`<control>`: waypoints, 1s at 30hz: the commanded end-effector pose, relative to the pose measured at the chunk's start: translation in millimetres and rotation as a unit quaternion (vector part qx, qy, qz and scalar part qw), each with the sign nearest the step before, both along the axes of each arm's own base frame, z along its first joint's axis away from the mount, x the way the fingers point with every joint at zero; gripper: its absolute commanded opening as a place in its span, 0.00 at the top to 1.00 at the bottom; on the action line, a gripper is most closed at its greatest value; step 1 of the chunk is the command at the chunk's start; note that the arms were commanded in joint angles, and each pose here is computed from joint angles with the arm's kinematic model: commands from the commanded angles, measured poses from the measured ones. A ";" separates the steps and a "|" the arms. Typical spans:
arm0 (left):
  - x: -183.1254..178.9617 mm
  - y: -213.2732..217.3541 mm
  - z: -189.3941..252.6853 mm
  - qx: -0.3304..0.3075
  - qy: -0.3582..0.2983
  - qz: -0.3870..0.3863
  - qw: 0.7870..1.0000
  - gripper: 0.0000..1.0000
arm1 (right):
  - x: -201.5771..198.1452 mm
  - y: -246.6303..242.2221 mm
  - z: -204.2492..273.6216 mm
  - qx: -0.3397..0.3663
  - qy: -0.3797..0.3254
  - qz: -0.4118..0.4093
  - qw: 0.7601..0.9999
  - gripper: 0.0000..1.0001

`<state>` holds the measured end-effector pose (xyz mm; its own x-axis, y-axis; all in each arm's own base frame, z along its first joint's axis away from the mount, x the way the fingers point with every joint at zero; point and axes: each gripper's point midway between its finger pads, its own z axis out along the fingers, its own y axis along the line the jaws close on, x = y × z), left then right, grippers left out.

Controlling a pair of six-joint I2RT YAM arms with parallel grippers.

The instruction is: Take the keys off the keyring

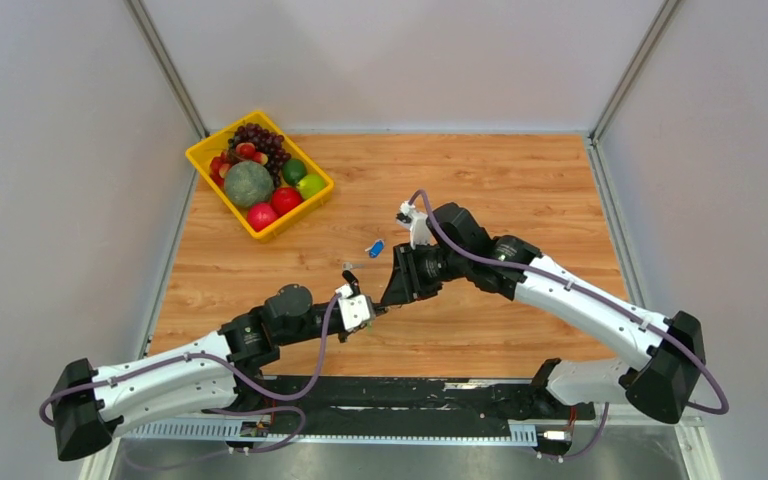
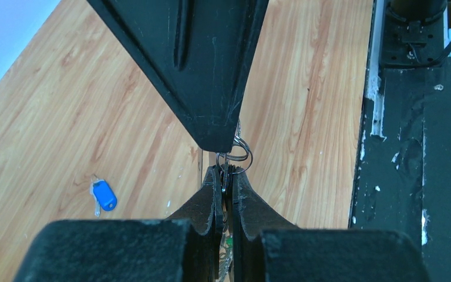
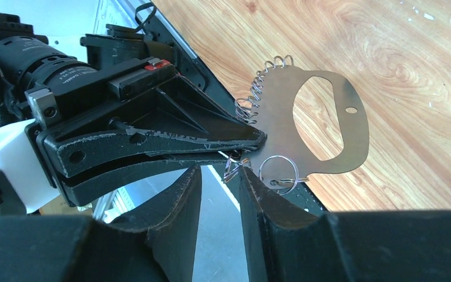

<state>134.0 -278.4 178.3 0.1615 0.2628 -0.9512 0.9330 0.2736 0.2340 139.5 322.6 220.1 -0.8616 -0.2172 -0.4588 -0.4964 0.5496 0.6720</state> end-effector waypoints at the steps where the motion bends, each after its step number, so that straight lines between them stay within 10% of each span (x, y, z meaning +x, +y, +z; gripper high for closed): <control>1: 5.1 -7.0 37.3 -0.034 -0.039 0.002 0.999 1.00 | 2.4 4.0 5.7 -0.005 -0.009 0.000 1.000 0.66; 23: 23.3 -1.1 36.4 0.018 -0.079 0.072 0.994 1.00 | 9.7 -3.2 -24.9 -0.062 0.000 -0.017 0.998 0.75; 30: 27.2 -0.8 30.4 0.037 -0.087 0.084 0.992 1.00 | 19.1 -8.2 -13.6 -0.058 -0.017 -0.048 0.997 0.62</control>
